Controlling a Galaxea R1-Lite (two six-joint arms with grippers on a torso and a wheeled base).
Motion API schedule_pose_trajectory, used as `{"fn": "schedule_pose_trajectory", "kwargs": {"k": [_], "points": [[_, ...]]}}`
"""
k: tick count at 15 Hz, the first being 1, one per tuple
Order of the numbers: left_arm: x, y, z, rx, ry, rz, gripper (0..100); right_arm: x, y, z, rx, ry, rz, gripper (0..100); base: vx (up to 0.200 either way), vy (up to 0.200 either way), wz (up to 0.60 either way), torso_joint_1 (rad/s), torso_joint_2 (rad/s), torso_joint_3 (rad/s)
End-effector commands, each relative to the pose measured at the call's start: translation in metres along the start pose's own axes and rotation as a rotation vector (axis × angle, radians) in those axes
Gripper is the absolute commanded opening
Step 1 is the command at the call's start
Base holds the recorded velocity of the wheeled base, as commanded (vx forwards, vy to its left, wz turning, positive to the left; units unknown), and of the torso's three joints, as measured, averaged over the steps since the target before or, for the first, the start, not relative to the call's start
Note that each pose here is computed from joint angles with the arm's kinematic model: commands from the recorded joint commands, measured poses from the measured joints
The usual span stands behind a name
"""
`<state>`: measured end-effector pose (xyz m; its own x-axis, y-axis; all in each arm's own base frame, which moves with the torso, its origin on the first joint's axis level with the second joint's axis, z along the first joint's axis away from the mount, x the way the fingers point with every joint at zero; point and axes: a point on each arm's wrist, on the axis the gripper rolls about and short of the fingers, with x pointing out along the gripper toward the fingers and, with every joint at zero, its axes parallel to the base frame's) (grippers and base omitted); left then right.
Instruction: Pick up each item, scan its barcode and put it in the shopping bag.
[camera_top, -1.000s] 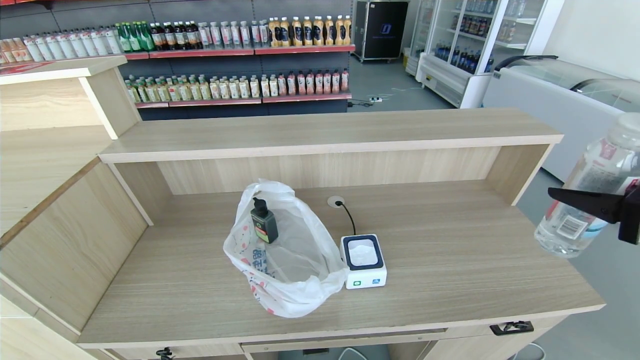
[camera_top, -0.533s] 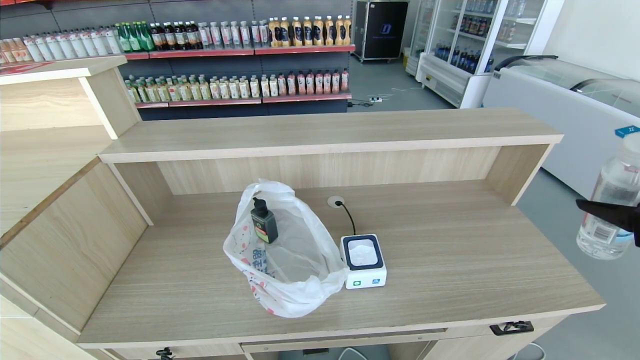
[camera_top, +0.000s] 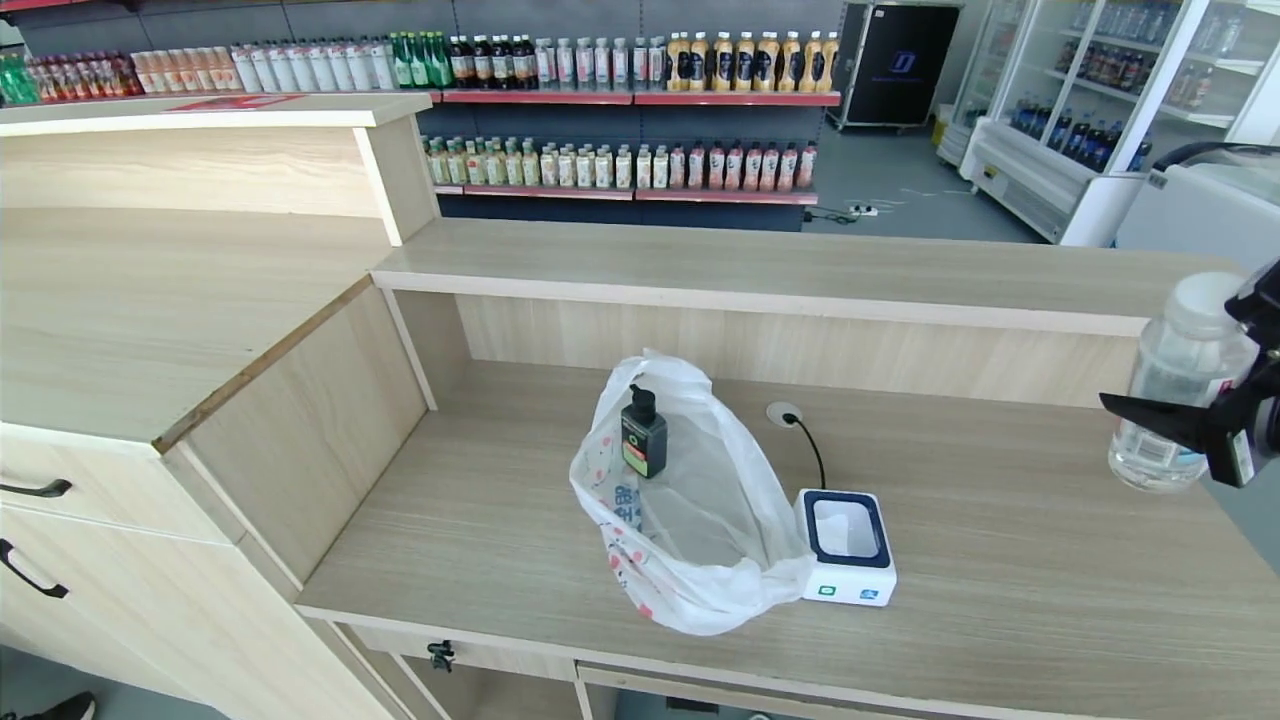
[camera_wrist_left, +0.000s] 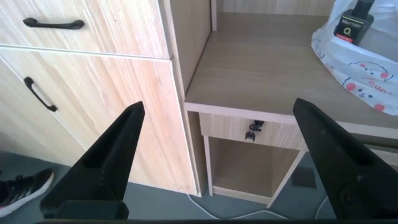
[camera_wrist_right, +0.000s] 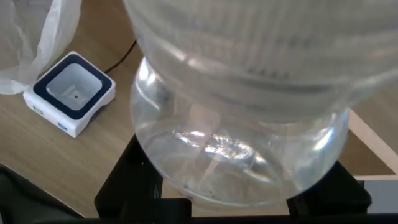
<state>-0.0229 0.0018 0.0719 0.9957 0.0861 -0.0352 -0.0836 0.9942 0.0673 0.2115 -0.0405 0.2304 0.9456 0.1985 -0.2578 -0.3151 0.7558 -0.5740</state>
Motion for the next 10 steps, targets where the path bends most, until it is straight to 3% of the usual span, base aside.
{"fn": "schedule_pose_trajectory", "kwargs": {"k": [1,4,6,10], "points": [[0.000,0.000,0.000,0.000,0.000,0.001,100,0.028,0.010,-0.013,-0.025,0.010,0.068,0,0.000,0.000,0.00,0.000,0.00,0.000],[0.000,0.000,0.000,0.000,0.000,0.001,100,0.065,0.016,-0.016,-0.119,-0.076,0.104,0,0.000,0.000,0.00,0.000,0.00,0.000],[0.000,0.000,0.000,0.000,0.000,0.001,100,0.083,0.026,-0.013,-0.163,-0.196,0.202,0,0.000,0.000,0.00,0.000,0.00,0.000],[0.000,0.000,0.000,0.000,0.000,0.001,100,0.103,0.041,-0.016,-0.242,-0.270,0.316,0,0.000,0.000,0.00,0.000,0.00,0.000]]}}
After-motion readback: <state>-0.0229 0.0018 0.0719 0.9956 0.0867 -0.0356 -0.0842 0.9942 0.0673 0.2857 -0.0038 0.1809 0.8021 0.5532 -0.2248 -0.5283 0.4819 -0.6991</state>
